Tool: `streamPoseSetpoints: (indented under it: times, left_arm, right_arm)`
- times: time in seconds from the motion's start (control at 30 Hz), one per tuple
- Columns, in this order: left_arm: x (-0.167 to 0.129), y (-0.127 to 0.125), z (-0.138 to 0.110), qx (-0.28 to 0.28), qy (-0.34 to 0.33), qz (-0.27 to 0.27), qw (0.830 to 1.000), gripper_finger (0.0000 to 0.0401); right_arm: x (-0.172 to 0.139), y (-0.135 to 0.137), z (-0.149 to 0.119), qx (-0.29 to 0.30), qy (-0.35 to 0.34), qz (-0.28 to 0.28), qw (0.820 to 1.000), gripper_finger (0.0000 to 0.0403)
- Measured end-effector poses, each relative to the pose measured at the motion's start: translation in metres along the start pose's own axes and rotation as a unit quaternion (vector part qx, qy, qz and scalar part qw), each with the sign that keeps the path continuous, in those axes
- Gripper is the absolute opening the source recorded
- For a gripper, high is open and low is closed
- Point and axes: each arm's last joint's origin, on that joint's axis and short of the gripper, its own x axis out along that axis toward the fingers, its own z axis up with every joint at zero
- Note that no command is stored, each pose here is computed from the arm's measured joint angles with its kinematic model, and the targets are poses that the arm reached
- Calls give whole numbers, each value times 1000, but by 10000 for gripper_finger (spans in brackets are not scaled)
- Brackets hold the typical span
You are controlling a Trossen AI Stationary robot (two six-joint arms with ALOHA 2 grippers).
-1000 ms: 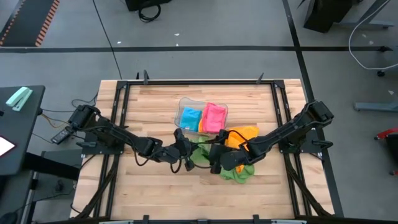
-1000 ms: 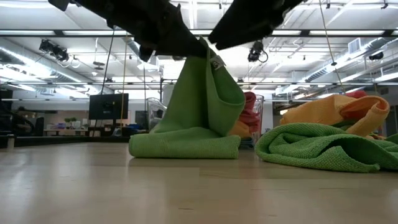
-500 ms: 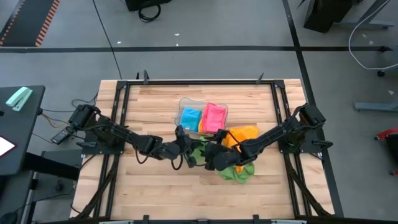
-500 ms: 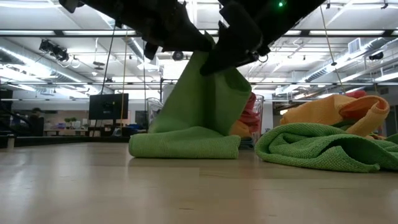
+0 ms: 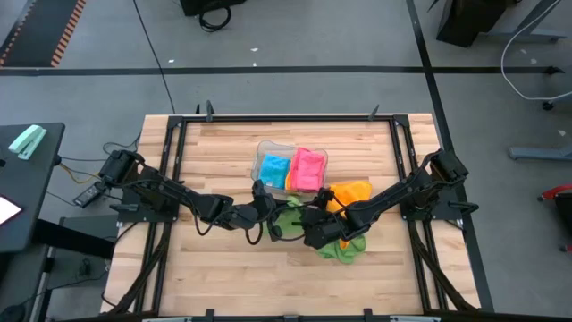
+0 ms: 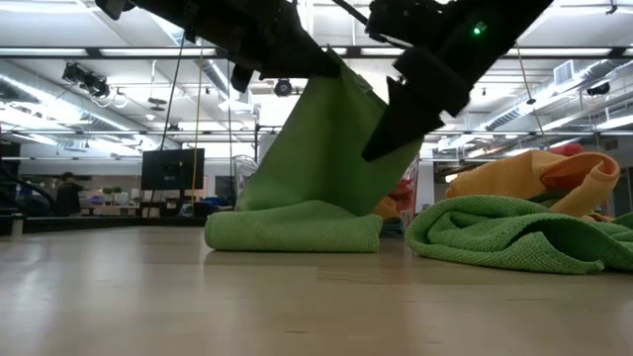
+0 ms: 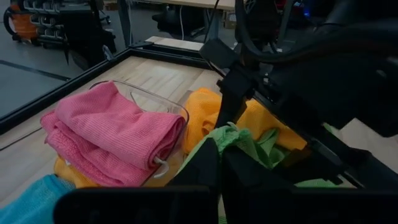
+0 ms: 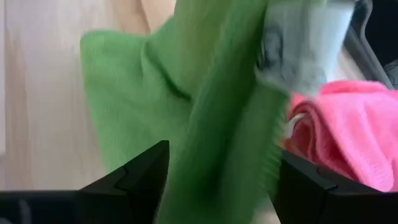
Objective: Fold microfiber towels
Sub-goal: Fold the top green microfiber cloth
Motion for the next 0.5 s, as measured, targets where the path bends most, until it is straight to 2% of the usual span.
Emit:
streamPoseSetpoints:
  times: [0.23, 0.37, 0.5]
  left_arm:
    - [0, 0, -1, -1, 2, 1, 1000, 29]
    - [0, 0, -1, -1, 3, 0, 1000, 11]
    - [-2, -2, -2, 2, 5, -3, 1000, 11]
  right_arm:
    - [0, 0, -3, -17, 15, 9, 1000, 201]
    - [0, 0, -3, -31, 21, 16, 999, 154]
    - [-6, -4, -1, -39, 24, 33, 998, 97]
